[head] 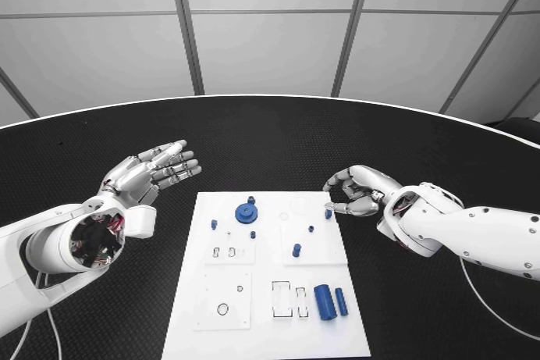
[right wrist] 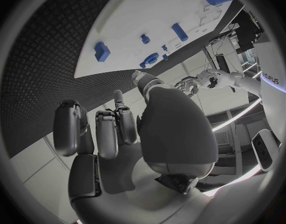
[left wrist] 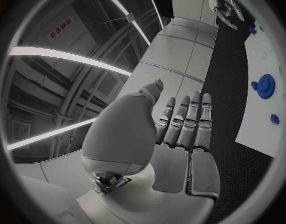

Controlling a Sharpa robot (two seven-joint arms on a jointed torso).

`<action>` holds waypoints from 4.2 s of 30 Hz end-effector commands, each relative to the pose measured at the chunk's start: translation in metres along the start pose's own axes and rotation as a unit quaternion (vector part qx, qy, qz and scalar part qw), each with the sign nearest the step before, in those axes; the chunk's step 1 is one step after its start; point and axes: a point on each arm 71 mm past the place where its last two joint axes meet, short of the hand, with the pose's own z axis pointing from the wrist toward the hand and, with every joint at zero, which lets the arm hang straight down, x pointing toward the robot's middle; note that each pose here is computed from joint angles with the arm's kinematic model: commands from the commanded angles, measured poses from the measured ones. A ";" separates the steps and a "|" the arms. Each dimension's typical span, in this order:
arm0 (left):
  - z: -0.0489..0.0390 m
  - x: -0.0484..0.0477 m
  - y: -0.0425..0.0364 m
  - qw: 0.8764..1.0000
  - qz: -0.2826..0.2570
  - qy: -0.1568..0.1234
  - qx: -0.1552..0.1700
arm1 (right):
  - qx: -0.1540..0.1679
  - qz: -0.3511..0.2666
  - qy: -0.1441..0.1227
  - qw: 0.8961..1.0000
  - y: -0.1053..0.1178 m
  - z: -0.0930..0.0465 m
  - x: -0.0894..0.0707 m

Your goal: Assemble the parts on the task board

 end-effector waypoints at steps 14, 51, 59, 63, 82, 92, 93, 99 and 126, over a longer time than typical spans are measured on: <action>0.0004 -0.0034 -0.0006 1.000 0.001 -0.004 0.000 | 0.036 0.000 0.007 0.999 -0.020 -0.004 0.021; 0.0002 -0.0041 -0.0008 1.000 0.001 -0.005 0.000 | 0.051 0.000 0.031 0.998 -0.022 0.004 0.030; 0.0001 -0.0046 -0.0009 1.000 0.002 -0.005 0.000 | 0.052 0.000 0.033 0.998 -0.022 0.004 0.030; 0.0001 -0.0046 -0.0009 1.000 0.002 -0.005 0.000 | 0.052 0.000 0.034 0.998 -0.022 0.004 0.031; -0.0004 -0.0048 -0.0010 1.000 0.002 -0.005 0.000 | 0.052 0.000 0.040 0.998 -0.021 0.006 0.033; -0.0006 -0.0049 -0.0011 1.000 0.002 -0.005 -0.001 | 0.057 0.000 0.043 0.997 -0.023 0.006 0.034; -0.0006 -0.0049 -0.0011 1.000 0.001 -0.005 -0.001 | 0.057 0.000 0.043 0.997 -0.023 0.007 0.034; -0.0009 -0.0051 -0.0012 1.000 0.001 -0.005 -0.001 | 0.058 0.000 0.044 0.997 -0.022 0.007 0.035; 0.0020 -0.0099 -0.0016 1.000 0.003 -0.010 0.000 | 0.032 0.017 0.022 0.999 0.004 0.003 0.036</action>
